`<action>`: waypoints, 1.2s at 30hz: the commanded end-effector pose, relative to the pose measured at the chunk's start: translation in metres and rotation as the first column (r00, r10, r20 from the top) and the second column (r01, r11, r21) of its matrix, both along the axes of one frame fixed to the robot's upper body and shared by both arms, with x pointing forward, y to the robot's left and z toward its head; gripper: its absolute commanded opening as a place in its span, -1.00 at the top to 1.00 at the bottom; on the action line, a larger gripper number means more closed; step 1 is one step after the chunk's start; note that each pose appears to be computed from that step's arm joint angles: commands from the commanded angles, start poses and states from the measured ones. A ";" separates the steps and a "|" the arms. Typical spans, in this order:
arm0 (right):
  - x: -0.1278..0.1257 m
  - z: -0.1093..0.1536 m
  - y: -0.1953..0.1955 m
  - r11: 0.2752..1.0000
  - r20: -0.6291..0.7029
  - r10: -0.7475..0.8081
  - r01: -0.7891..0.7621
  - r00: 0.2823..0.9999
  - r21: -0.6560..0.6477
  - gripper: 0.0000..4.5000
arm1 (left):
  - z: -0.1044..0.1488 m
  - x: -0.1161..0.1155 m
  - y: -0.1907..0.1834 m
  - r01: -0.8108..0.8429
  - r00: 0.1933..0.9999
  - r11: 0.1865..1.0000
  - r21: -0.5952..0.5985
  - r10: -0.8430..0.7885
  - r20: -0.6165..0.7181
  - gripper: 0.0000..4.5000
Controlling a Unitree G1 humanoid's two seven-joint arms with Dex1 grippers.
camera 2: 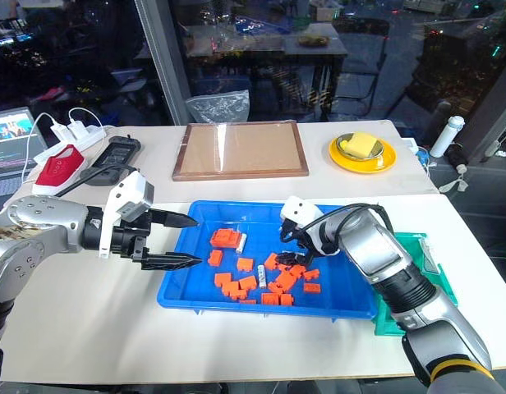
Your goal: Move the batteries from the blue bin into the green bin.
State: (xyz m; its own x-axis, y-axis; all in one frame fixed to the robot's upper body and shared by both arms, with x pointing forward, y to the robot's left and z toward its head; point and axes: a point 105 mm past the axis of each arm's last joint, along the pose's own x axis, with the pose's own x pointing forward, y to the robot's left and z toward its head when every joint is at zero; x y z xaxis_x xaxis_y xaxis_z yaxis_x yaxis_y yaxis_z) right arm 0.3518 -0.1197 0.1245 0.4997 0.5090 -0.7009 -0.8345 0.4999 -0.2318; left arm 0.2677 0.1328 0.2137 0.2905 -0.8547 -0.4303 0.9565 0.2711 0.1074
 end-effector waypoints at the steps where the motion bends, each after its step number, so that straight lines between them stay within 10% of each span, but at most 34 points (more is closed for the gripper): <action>1: 0.003 0.000 -0.004 1.000 0.021 -0.014 0.014 1.000 -0.018 -0.37 | 0.005 0.000 0.001 -0.015 0.998 1.000 0.021 0.013 0.062 -1.00; 10: -0.006 -0.001 0.002 1.000 -0.019 0.007 -0.007 1.000 0.028 0.88 | 0.004 0.001 0.001 -0.009 0.998 0.999 0.030 0.007 0.070 -1.00; 19: -0.021 0.091 -0.031 0.972 0.074 -0.016 -0.001 0.997 0.234 0.88 | 0.017 0.004 -0.017 0.069 0.995 0.996 -0.060 -0.064 0.072 -1.00; 26: -0.059 0.137 -0.118 0.977 0.155 -0.187 0.167 0.970 0.132 0.88 | 0.020 0.006 -0.032 0.159 0.987 0.983 -0.097 -0.154 0.056 -1.00; 36: -0.103 0.093 -0.176 0.925 0.046 -0.378 0.379 0.925 -0.027 0.88 | 0.019 0.015 -0.044 0.249 0.968 0.964 -0.093 -0.245 0.055 -1.00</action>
State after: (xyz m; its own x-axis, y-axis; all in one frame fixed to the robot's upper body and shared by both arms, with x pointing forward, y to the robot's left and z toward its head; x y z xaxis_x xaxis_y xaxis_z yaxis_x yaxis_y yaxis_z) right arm 0.2491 -0.2972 0.2058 0.6308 0.2712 -0.7271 -0.5897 0.7765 -0.2220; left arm 0.2822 0.0895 0.2243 0.0851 -0.9373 -0.3379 0.9943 0.0581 0.0893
